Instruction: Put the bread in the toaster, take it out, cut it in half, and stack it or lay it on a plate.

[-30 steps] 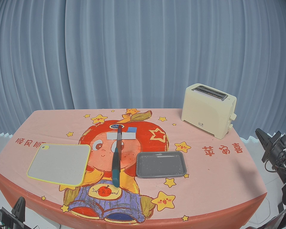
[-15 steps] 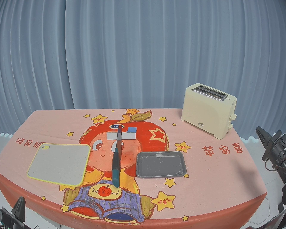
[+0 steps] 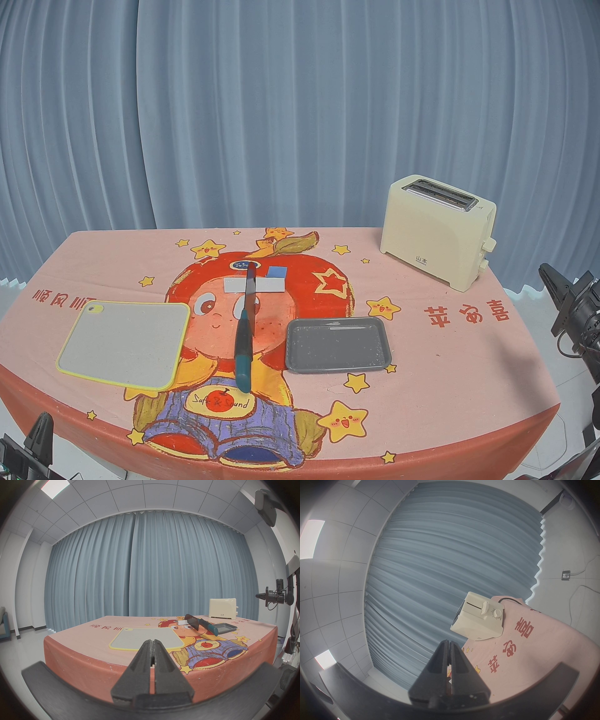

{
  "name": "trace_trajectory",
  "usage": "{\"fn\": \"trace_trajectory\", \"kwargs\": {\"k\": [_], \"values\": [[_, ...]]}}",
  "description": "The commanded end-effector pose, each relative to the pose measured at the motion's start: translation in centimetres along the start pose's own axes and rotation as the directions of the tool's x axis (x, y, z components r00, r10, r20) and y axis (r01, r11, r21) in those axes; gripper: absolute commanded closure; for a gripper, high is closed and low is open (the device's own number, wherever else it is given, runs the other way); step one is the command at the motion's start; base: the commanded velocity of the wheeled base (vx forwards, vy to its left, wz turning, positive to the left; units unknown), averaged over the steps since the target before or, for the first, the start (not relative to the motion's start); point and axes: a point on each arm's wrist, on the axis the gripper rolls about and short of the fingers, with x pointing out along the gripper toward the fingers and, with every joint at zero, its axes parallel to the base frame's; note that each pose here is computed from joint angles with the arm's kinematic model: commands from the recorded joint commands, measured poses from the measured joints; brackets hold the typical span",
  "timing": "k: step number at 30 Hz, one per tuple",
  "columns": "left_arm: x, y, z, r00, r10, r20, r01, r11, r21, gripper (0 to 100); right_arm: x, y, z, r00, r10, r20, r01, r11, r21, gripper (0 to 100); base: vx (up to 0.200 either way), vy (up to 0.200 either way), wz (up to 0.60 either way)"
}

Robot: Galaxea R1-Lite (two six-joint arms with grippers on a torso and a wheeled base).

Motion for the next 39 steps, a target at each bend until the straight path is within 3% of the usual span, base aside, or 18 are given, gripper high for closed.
{"fn": "trace_trajectory", "kwargs": {"k": [1, 18, 22, 24, 28, 33, 39], "values": [[0.0, 0.0, -0.5, 1.000, 0.000, 0.000, 0.000, 1.000, 0.000, 100, -0.4, -0.2, -0.1, 1.000, -0.011, -0.002, 0.011, 1.000, 0.001, 100, 0.000, 0.000, 0.00], [0.0, 0.0, -0.5, 1.000, 0.000, 0.000, 0.000, 1.000, 0.000, 100, -0.4, 0.2, 0.1, 0.999, 0.023, 0.037, -0.021, 0.999, -0.035, 100, 0.000, 0.000, 0.00], [0.0, 0.0, -0.5, 1.000, 0.000, -0.001, 0.000, 1.000, 0.000, 100, -0.3, 0.2, 0.1, 0.999, 0.022, 0.032, -0.019, 0.995, -0.100, 100, 0.000, 0.000, 0.00], [0.0, 0.0, -0.5, 1.000, 0.000, -0.001, 0.000, 1.000, 0.000, 100, -0.3, 0.3, -0.1, 0.999, 0.027, 0.019, -0.024, 0.987, -0.161, 100, 0.000, 0.000, 0.00], [0.0, 0.0, -0.5, 1.000, 0.000, 0.000, 0.000, 1.000, 0.000, 100, -0.2, 0.4, -0.5, 0.999, 0.036, -0.001, -0.035, 0.975, -0.218, 100, 0.000, 0.000, 0.00], [0.0, 0.0, -0.5, 1.000, 0.000, -0.001, 0.000, 1.000, 0.000, 100, 0.0, 0.2, -0.6, 1.000, 0.027, -0.013, -0.029, 0.942, -0.336, 100, 0.000, 0.000, 0.00], [0.0, 0.0, -0.5, 1.000, 0.000, 0.000, 0.000, 1.000, 0.000, 100, 0.6, -0.7, -0.9, 0.999, -0.018, -0.034, 0.002, 0.906, -0.423, 100, 0.000, 0.000, 0.00]]}}
